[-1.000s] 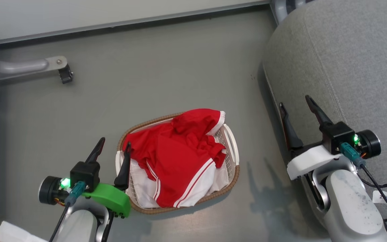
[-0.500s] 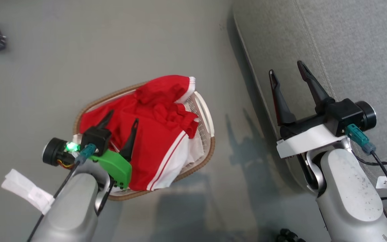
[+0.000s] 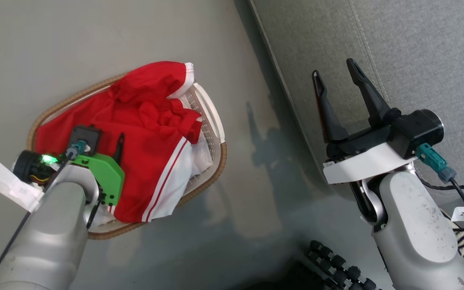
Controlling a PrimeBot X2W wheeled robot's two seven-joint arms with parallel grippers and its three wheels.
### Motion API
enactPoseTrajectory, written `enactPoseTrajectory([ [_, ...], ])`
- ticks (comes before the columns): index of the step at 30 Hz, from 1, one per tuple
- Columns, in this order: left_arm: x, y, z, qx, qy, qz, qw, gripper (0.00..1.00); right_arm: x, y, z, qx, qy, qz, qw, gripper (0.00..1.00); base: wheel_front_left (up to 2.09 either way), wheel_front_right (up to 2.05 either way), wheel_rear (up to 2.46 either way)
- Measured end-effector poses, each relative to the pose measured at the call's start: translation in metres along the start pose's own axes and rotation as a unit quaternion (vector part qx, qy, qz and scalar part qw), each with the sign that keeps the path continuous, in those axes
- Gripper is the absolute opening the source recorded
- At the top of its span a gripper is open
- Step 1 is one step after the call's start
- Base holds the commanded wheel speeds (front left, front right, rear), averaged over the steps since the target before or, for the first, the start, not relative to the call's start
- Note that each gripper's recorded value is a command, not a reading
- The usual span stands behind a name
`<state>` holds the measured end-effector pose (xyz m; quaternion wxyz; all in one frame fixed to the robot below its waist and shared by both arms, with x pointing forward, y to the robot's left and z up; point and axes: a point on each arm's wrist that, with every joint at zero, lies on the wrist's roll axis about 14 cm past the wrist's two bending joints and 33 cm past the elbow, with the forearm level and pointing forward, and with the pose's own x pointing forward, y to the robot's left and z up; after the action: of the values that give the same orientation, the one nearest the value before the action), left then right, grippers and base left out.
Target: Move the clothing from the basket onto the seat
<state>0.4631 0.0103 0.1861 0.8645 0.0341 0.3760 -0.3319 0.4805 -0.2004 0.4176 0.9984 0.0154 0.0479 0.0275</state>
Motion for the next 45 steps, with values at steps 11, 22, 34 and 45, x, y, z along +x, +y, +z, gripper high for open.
enactPoseTrajectory([
  [11, 0.034, 0.028, -0.016, -0.012, 0.041, 0.034, 0.998, 1.0, 0.001, -0.012, -0.025, 0.0, 0.03, -0.014, 0.999, 1.0, 0.0, 0.0, 0.0],
  [22, 0.039, 0.016, -0.041, -0.038, 0.09, 0.015, 0.995, 1.0, 0.004, -0.009, -0.036, 0.009, 0.041, -0.01, 0.999, 1.0, 0.0, 0.0, 0.0],
  [34, 0.033, -0.025, -0.072, -0.044, 0.152, -0.036, 0.987, 1.0, 0.003, -0.008, -0.041, 0.016, 0.047, -0.01, 0.999, 1.0, 0.0, 0.0, 0.0],
  [45, 0.021, -0.028, -0.072, -0.064, 0.151, -0.043, 0.986, 0.0, 0.002, -0.006, -0.037, 0.02, 0.046, -0.009, 0.999, 1.0, 0.0, 0.0, 0.0],
])
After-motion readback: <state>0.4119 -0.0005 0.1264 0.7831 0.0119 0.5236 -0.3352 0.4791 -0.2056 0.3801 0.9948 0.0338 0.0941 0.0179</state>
